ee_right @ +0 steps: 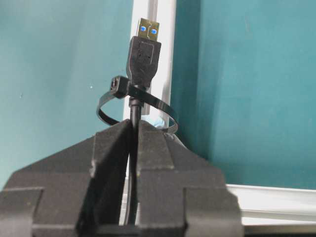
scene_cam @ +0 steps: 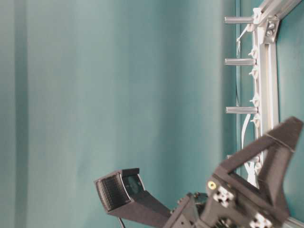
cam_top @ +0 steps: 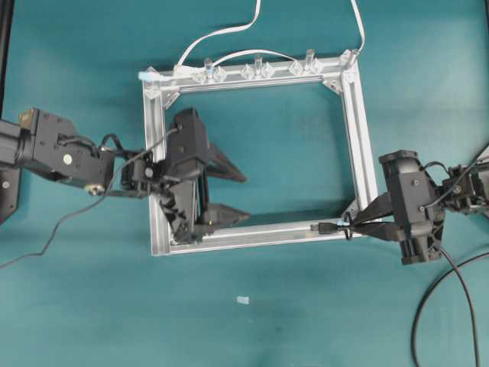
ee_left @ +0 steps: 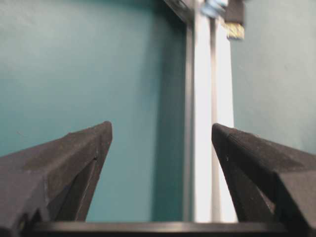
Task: Insert the wire through the string loop located on the right side.
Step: 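Move the left gripper to the loop and grasp the protruding USB plug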
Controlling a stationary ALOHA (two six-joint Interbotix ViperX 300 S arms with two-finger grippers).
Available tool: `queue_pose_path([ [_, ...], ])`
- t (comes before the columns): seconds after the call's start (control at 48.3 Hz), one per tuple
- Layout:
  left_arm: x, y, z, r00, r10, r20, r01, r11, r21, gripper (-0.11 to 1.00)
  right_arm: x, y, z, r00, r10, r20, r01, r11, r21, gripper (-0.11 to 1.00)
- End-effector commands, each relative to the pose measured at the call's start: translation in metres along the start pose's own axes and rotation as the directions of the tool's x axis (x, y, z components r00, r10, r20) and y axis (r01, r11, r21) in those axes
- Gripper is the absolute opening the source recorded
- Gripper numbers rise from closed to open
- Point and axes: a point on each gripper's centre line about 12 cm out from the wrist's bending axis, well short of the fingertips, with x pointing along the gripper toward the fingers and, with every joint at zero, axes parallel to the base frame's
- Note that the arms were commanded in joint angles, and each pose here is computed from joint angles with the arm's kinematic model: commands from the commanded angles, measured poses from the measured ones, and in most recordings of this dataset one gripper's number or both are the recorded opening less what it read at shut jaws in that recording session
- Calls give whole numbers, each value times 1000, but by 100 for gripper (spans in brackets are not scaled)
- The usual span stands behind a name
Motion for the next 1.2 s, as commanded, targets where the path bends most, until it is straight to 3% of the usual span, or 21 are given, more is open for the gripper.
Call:
queue_pose_path([
  [0.0,-1,-11,11,999,-26,29,26,1000,-3,86,0,2,8,1000,6,28,-6,1000,-3,-8],
  [0.207,7,-19,14,999,-42,33,42,999,4,86,0,2,8,1000,6,27,-5,1000,-3,-8],
  [0.725,96,-40,38,994,-75,80,73,997,37,86,0,2,7,1000,5,27,-5,1000,-2,-8],
  [1.181,115,-45,47,990,-86,108,82,996,46,84,-1,2,7,1000,6,27,-5,1000,-3,-8],
])
